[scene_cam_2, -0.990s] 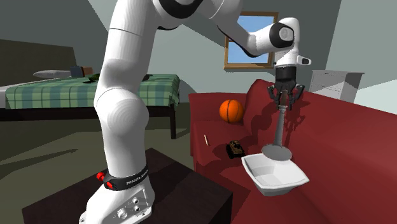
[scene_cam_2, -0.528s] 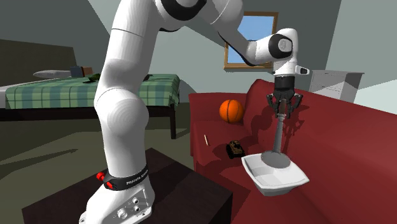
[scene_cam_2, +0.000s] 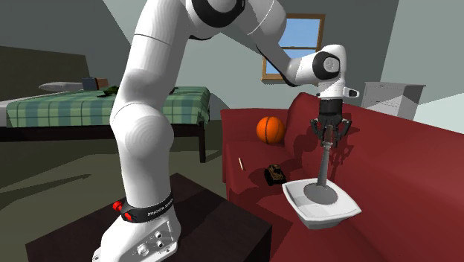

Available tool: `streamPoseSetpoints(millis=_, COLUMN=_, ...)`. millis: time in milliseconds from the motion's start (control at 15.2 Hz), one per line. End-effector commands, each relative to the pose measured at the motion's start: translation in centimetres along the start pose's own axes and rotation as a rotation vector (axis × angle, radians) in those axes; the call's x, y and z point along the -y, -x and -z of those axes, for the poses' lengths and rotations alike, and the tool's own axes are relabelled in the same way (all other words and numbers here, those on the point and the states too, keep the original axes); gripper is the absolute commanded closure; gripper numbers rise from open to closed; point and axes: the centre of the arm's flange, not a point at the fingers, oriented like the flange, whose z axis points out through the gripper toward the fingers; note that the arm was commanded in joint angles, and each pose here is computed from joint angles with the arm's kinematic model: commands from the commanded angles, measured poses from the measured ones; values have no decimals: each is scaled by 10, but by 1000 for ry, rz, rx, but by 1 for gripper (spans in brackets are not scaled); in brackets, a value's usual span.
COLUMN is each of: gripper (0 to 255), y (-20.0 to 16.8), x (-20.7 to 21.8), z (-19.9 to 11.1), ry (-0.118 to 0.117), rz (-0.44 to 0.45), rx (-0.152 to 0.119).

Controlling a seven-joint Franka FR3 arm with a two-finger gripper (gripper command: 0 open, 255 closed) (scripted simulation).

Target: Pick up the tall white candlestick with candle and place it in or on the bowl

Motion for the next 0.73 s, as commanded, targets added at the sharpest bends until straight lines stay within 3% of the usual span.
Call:
streamPoseSetpoints(millis=0, gripper=255, y=0, x=0, z=-1, ry=0, rz=0, rx=-1)
streamPoseSetpoints(millis=264, gripper=255, y=0, x=0, z=-1, ry=0, rz=0, rx=-1)
streamPoseSetpoints(millis=330, gripper=0, y=0, x=0, z=-1, ry=0, rz=0, rx=-1)
streamPoseSetpoints(millis=660, gripper=0, y=0, x=0, z=0, ry=0, rz=0, rx=-1)
